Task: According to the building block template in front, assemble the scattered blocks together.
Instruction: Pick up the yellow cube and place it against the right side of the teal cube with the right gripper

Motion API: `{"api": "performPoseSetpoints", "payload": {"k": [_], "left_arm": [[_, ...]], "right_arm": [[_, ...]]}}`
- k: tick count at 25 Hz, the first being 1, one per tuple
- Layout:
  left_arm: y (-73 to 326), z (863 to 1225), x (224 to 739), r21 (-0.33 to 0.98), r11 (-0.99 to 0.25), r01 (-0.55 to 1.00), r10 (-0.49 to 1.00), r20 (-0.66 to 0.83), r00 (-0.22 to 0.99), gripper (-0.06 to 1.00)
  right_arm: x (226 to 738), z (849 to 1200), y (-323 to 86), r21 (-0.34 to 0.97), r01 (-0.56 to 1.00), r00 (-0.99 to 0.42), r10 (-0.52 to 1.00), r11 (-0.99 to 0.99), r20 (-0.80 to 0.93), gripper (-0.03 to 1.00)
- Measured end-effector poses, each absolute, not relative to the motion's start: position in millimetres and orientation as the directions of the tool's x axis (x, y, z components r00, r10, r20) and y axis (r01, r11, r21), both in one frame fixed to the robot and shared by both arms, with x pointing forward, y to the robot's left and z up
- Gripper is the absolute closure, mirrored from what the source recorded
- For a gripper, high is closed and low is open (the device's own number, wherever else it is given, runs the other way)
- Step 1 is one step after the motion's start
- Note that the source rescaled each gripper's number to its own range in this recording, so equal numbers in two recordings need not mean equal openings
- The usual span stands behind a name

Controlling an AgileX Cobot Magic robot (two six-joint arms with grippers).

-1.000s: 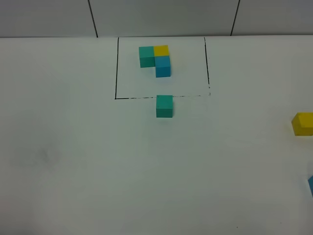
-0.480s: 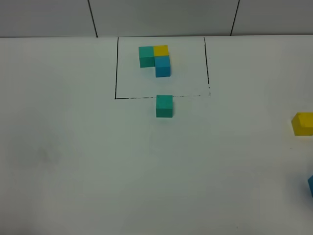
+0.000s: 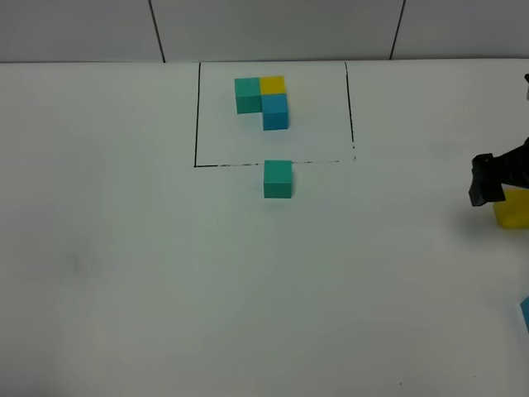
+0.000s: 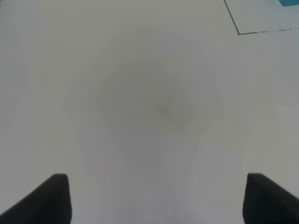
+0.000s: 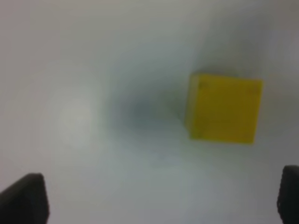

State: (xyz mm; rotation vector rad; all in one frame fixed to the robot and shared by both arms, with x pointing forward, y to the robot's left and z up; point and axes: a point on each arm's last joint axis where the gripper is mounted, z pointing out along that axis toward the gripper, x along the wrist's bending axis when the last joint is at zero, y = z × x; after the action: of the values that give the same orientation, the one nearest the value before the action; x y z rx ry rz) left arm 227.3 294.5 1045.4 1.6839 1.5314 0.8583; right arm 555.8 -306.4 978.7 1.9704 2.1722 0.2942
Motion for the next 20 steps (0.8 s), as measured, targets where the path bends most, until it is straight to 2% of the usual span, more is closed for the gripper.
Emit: {"api": "performPoseSetpoints", "payload": {"k": [7,13,17,20], "left_arm": [[294.5,1045.4,227.3,0.841,-0.062,0.537,0.996,0.020,0.084,0.23],[294.5,1045.4,227.3,0.841,-0.062,0.537,0.996,0.020,0.084,0.23],[294.5,1045.4,227.3,0.841,-0.062,0.537,0.996,0.020,0.084,0.23],[294.5,1045.4,227.3,0.841,-0.062,0.537,0.996,0.020,0.084,0.23]], "right_arm": [[573.3,943.6,-325.3,0.219,0.969,-0.127,0.992,0.118,0.028,-0.03],[578.9,925.8,-340.6,0.210,0.974,-0.088,0.996,0.081,0.027,-0.03],[580.2,913.9,-349.6,0.194,0.979,-0.066,0.997,0.059,0.029,0.03],[582.3,906.8,-350.9,0.193,0.979,-0.066,0.997,0.060,0.026,0.14]]}}
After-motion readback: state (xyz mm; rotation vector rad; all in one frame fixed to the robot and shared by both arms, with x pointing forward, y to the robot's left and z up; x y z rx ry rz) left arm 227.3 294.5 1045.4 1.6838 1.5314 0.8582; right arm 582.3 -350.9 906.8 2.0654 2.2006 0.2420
